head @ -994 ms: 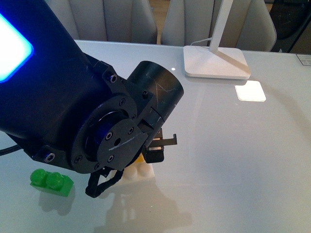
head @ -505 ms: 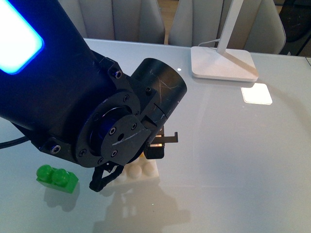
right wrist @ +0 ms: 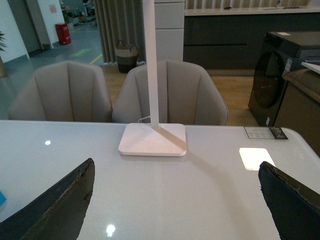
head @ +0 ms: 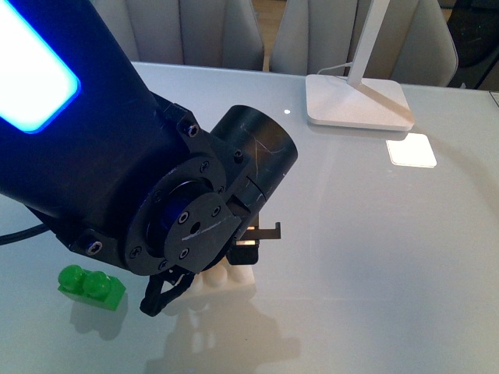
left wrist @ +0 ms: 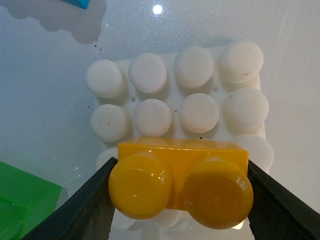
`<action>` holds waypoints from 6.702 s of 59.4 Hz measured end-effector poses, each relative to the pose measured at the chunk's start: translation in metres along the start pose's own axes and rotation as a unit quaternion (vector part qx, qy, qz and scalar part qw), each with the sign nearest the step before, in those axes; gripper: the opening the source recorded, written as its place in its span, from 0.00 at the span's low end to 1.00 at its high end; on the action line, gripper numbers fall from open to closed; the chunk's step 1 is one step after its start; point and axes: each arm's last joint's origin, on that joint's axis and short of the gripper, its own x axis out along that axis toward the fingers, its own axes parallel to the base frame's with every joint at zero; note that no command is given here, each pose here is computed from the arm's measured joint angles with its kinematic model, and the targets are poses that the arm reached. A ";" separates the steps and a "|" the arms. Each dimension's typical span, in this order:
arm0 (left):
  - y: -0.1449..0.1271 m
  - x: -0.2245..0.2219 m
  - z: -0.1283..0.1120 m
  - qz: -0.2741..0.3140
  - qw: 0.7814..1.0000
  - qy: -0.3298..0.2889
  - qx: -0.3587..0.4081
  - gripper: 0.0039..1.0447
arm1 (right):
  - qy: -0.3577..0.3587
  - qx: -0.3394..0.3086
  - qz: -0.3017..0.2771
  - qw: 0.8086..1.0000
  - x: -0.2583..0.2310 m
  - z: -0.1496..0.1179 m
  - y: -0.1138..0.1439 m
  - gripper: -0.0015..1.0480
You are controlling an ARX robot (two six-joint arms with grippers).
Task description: Insert yellow block into base center
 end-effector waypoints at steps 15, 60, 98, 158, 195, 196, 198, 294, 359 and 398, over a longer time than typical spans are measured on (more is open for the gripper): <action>0.000 0.002 -0.004 0.010 1.000 0.004 -0.004 0.59 | 0.000 0.000 0.000 1.000 0.000 0.000 0.000 0.92; 0.001 0.008 -0.010 0.011 0.999 -0.011 -0.042 0.59 | 0.000 0.000 0.000 1.000 0.000 0.000 0.000 0.92; 0.001 0.012 -0.017 0.035 0.999 -0.028 -0.007 0.59 | 0.000 0.000 0.000 1.000 0.000 0.000 0.000 0.92; 0.010 -0.002 -0.007 0.012 0.999 -0.030 -0.020 0.93 | 0.000 0.000 0.000 1.000 0.000 0.000 0.000 0.92; 0.071 -0.088 0.066 -0.065 0.982 -0.177 -0.006 0.93 | 0.000 0.000 0.000 1.000 0.000 0.000 0.000 0.92; 0.073 -0.090 0.067 -0.068 0.981 -0.180 -0.003 0.93 | 0.000 0.000 0.000 1.000 0.000 0.000 0.000 0.92; 0.081 -0.098 0.069 -0.073 0.979 -0.192 -0.004 0.93 | 0.000 0.000 0.000 1.000 0.000 0.000 0.000 0.92; 0.235 -0.201 -0.056 -0.044 0.864 -0.502 -0.009 0.02 | 0.000 0.000 -0.001 1.000 0.000 0.000 0.000 0.92; 0.237 -0.217 -0.085 -0.044 0.863 -0.503 -0.009 0.02 | 0.000 0.000 -0.001 1.000 0.000 0.000 0.000 0.92; 0.237 -0.217 -0.085 -0.044 0.863 -0.503 -0.009 0.85 | 0.000 0.000 -0.001 1.000 0.000 0.000 0.000 0.92</action>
